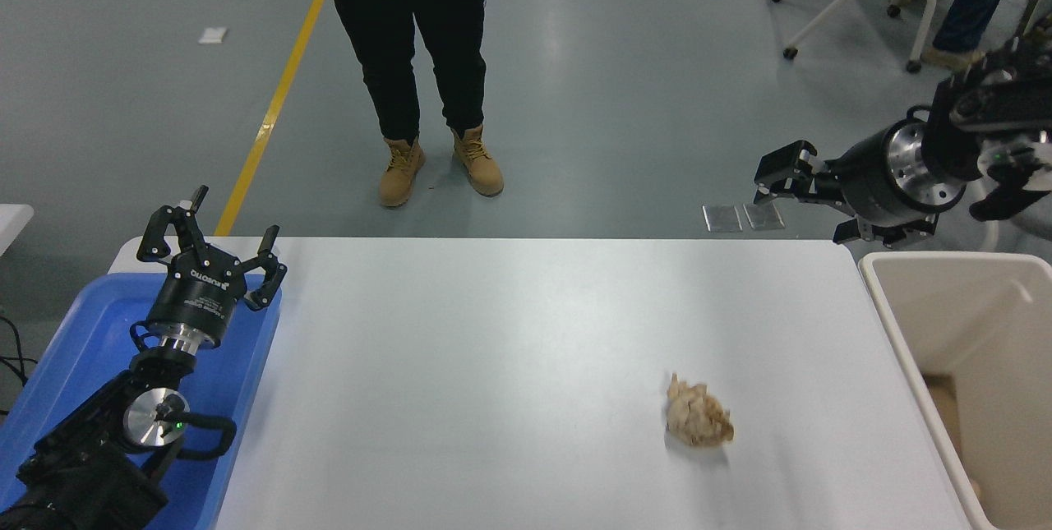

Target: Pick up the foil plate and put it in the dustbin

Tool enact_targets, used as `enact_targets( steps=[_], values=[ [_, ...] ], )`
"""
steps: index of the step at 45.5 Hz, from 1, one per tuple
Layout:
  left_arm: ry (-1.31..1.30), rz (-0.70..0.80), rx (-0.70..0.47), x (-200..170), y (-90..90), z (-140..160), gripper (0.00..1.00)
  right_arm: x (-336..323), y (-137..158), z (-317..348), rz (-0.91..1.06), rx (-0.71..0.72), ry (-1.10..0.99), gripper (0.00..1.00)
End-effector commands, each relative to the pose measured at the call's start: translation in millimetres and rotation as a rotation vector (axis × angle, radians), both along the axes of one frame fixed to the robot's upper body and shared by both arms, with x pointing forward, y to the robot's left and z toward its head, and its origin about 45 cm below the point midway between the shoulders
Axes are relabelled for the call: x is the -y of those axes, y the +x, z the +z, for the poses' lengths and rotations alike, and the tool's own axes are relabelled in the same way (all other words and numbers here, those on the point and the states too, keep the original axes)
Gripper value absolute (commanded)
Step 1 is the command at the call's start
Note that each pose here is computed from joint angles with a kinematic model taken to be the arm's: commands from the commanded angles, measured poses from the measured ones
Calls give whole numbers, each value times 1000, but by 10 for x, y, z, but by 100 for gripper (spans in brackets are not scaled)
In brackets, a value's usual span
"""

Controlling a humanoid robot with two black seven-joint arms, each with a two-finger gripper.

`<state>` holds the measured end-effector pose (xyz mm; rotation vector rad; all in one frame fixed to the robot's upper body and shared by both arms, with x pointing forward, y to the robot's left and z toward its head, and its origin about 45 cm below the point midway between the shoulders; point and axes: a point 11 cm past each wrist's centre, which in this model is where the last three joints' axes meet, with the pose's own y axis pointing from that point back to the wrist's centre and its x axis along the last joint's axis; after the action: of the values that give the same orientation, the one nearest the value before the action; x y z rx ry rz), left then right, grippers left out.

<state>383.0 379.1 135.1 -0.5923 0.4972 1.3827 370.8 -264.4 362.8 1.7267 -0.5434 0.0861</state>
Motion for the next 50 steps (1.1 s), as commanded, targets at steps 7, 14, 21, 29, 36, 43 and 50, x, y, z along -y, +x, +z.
enact_targets(
  steps=[7, 14, 21, 29, 36, 43, 50],
  values=[
    [1, 0, 0, -3, 0, 1, 98, -376, -95, 274, 133, -12, -48, 100],
    [1, 0, 0, -3, 0, 1, 98, -429, -94, 287, 147, -8, -52, 100],
    [-1, -1, 0, 3, 0, -1, 98, -439, -98, 290, 151, -11, -52, 100],
    [1, 0, 0, -3, 0, 1, 98, -448, -207, 294, 187, -95, -43, 100],
    [1, 0, 0, -3, 0, 1, 98, -466, -334, 282, 238, -178, -58, 100],
    [-1, 0, 1, 2, 0, 0, 98, -462, -415, 231, 265, -225, -75, 100],
    [1, 0, 0, -3, 0, 1, 98, -463, -417, 225, 266, -227, -76, 100]
  ],
)
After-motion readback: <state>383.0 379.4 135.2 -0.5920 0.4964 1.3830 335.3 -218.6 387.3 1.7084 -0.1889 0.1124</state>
